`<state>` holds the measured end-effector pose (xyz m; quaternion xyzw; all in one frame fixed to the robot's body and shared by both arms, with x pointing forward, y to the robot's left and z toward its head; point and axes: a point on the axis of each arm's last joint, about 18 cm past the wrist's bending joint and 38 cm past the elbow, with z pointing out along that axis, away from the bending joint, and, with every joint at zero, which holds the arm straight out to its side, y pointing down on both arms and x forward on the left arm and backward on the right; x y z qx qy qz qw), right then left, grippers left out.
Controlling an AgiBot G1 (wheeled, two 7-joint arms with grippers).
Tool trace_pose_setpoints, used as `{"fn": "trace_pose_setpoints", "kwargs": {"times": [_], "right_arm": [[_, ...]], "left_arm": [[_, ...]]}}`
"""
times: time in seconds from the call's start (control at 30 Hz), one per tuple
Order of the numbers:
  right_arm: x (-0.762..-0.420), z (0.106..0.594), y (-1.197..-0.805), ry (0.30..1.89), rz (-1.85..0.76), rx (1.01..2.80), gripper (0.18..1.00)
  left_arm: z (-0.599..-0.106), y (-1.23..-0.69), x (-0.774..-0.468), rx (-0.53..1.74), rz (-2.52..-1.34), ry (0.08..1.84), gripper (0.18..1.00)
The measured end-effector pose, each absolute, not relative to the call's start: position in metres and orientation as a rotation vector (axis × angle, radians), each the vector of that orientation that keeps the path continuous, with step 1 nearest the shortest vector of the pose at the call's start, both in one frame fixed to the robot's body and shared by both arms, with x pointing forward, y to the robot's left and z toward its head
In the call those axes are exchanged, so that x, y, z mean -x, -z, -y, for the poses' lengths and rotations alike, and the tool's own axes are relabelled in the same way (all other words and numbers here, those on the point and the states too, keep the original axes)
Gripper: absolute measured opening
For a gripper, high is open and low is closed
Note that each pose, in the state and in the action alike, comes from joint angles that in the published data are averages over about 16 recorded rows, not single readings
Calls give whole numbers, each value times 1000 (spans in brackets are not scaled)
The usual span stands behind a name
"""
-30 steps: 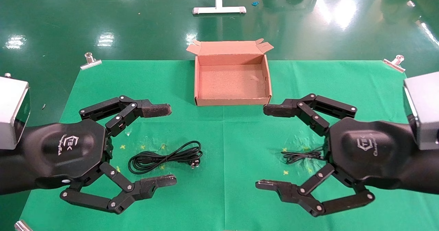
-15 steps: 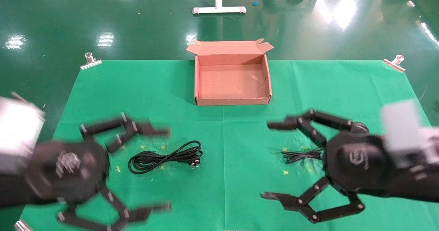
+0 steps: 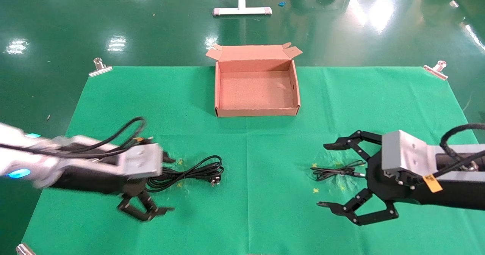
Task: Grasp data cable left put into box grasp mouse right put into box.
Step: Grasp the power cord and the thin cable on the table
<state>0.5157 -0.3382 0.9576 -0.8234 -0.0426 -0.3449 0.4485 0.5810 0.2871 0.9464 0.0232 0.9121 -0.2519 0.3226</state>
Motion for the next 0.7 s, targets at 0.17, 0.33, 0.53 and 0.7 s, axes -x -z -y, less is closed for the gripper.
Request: {"fn": "trace_pose_setpoints", "kwargs": {"times": [0.17,0.33,0.53,0.7], "right_arm": [[-514,341,-960,864,104,2040,1001],[-512,345,-961,872,101,2044,1001],[-511,350,-960,880,94,2053,1001],[-510,353,-959,887,90,2062,1001]], "left_arm": [[-271,-944,-606,-26,-2368,538,1000],[-259,-936,-622,3,-2345,461,1000],[-251,-927,-634,29,-2327,412,1000],[-247,-920,-640,41,-2317,394,1000]]}}
